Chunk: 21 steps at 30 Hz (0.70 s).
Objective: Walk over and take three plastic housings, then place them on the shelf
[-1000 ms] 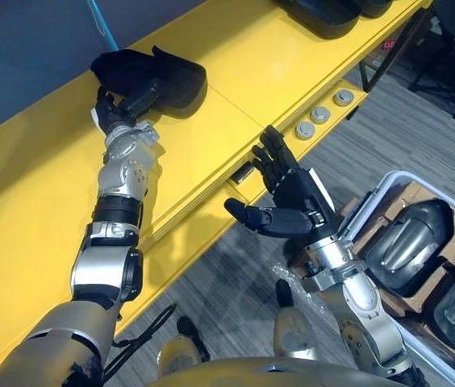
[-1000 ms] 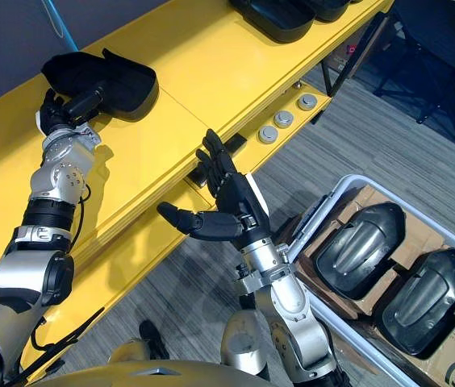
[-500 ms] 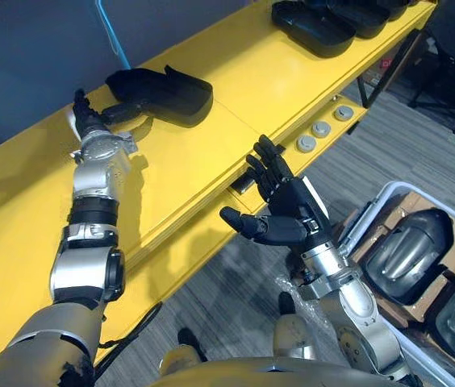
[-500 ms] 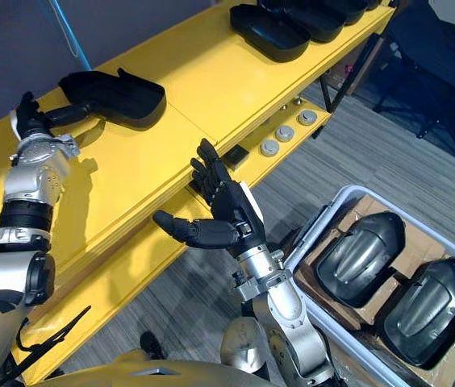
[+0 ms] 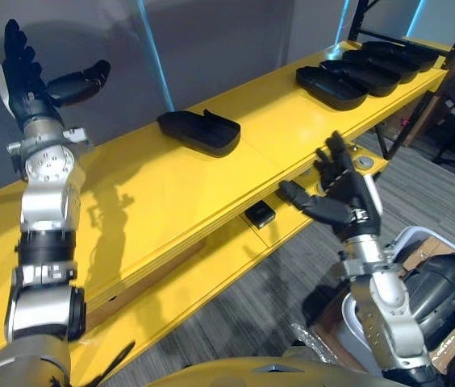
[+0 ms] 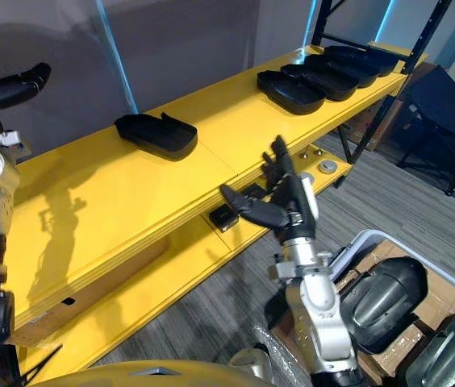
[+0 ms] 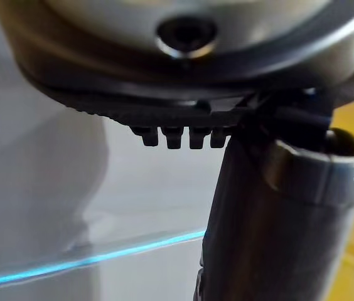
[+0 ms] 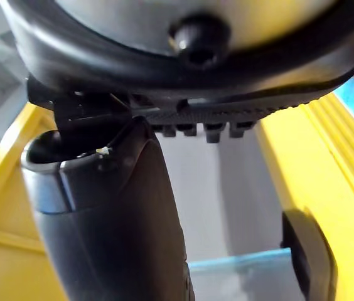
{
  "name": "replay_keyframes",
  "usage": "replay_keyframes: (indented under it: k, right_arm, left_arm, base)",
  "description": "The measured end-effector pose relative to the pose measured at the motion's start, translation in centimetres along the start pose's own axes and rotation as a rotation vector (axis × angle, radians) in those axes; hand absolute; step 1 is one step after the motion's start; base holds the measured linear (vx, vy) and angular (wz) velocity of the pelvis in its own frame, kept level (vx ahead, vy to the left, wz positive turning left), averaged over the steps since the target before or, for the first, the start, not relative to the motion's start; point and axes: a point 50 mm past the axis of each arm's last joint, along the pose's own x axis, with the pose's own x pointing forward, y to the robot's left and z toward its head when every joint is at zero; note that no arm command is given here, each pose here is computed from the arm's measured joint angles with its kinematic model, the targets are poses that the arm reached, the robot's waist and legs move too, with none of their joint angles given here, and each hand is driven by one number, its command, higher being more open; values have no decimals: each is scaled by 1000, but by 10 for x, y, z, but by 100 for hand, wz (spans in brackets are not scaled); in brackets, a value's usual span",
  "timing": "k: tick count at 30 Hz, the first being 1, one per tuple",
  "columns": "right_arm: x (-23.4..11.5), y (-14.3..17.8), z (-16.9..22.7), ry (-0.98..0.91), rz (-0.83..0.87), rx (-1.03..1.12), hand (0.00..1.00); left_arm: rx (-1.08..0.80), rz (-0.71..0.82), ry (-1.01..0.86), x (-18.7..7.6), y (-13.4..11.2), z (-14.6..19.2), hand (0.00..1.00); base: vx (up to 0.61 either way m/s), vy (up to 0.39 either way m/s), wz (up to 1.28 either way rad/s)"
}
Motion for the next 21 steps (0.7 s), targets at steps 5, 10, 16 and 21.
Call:
replay_keyframes:
  k: [5, 10, 16, 21]
  right_arm:
    - [13, -26, 8, 2, -74, -64, 100]
    - [67, -51, 11, 29, -78, -116, 100]
    - [114, -79, 25, 42, -147, -74, 100]
    - [145, -89, 57, -40, -173, 10, 100]
  left_arm:
    - [4, -37, 72, -89, -7, -20, 100]
    - [-21, -206, 82, -104, -12, -26, 100]
    - [-201, -300, -118, -93, -24, 1, 100]
    - [-300, -358, -245, -75, -34, 20, 100]
  base:
    - [-49, -13, 30]
    - [-91, -14, 32]
    - [-76, 5, 23]
    - [-104, 13, 9]
